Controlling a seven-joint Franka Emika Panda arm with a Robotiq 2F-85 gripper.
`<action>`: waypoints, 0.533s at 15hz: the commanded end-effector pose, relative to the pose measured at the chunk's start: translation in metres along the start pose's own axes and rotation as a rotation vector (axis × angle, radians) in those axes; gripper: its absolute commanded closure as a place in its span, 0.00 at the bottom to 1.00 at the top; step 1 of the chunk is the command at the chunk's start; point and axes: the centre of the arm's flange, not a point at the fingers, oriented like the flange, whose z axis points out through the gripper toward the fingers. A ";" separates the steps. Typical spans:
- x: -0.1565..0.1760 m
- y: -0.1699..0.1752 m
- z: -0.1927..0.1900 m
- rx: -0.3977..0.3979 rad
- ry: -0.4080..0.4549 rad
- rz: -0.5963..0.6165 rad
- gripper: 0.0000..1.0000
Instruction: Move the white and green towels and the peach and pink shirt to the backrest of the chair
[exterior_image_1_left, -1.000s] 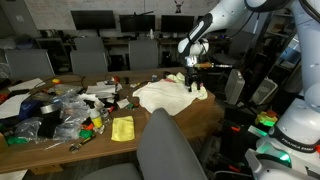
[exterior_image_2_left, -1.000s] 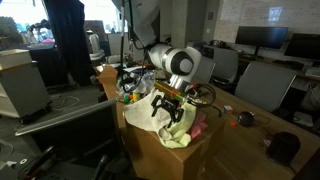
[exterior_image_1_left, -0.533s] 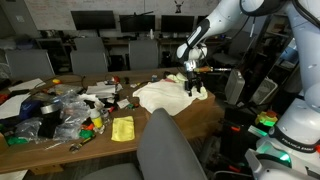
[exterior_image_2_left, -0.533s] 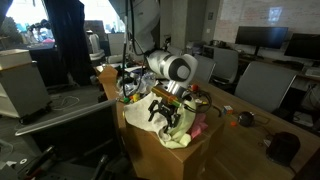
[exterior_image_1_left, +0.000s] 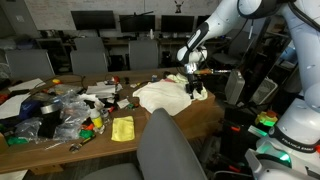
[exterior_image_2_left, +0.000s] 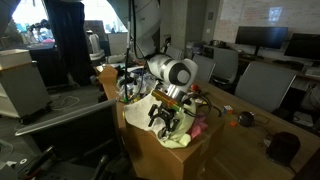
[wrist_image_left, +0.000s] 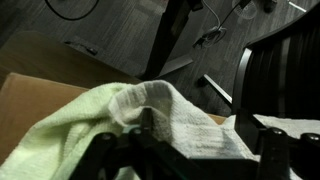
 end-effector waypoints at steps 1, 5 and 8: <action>0.003 0.002 -0.001 0.001 0.000 -0.007 0.47; 0.000 0.001 -0.001 -0.011 -0.003 -0.008 0.77; -0.004 0.000 -0.004 -0.017 -0.003 -0.012 0.97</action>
